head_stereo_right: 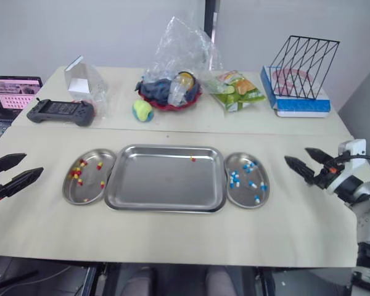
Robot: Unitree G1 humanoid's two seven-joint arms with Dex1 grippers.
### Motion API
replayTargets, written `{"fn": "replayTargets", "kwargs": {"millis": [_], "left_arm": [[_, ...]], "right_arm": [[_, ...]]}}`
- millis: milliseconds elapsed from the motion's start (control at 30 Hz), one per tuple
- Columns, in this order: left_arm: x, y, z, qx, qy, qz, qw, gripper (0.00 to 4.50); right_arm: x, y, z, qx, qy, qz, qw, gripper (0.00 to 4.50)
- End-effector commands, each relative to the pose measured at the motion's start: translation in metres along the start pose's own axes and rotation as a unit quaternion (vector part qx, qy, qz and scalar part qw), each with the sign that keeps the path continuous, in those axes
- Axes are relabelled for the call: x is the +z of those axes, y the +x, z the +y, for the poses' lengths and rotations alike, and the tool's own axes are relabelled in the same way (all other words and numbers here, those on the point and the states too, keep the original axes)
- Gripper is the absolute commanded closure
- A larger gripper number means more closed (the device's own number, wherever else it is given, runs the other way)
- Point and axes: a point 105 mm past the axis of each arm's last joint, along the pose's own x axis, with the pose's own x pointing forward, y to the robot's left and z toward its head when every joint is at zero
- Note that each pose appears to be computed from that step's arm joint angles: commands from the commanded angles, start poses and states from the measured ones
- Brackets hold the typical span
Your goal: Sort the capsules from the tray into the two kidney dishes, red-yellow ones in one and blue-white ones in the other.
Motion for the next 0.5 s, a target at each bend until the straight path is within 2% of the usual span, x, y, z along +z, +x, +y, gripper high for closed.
{"fn": "replayTargets", "kwargs": {"millis": [33,167,333,433,500], "left_arm": [[0.015,0.01,-0.002,-0.025,0.024,0.005,0.999,0.0],[0.012,0.029,-0.015,-0.074,0.008,0.041,0.996,0.0],[0.034,0.061,-0.034,-0.131,0.033,0.016,0.991,0.0],[0.041,0.086,-0.054,-0.183,0.044,0.013,0.982,0.0],[0.037,0.104,-0.069,-0.23,0.062,0.042,0.97,0.0]], "right_arm": [[0.023,-0.006,0.021,0.061,-0.012,-0.005,0.998,0.04],[0.024,-0.01,0.029,0.071,-0.009,0.003,0.997,0.04],[0.017,-0.014,0.043,0.085,-0.013,0.023,0.996,0.04],[0.019,-0.011,0.061,0.11,-0.025,0.029,0.993,0.04],[0.021,-0.01,0.071,0.12,-0.03,0.031,0.992,0.04]]}}
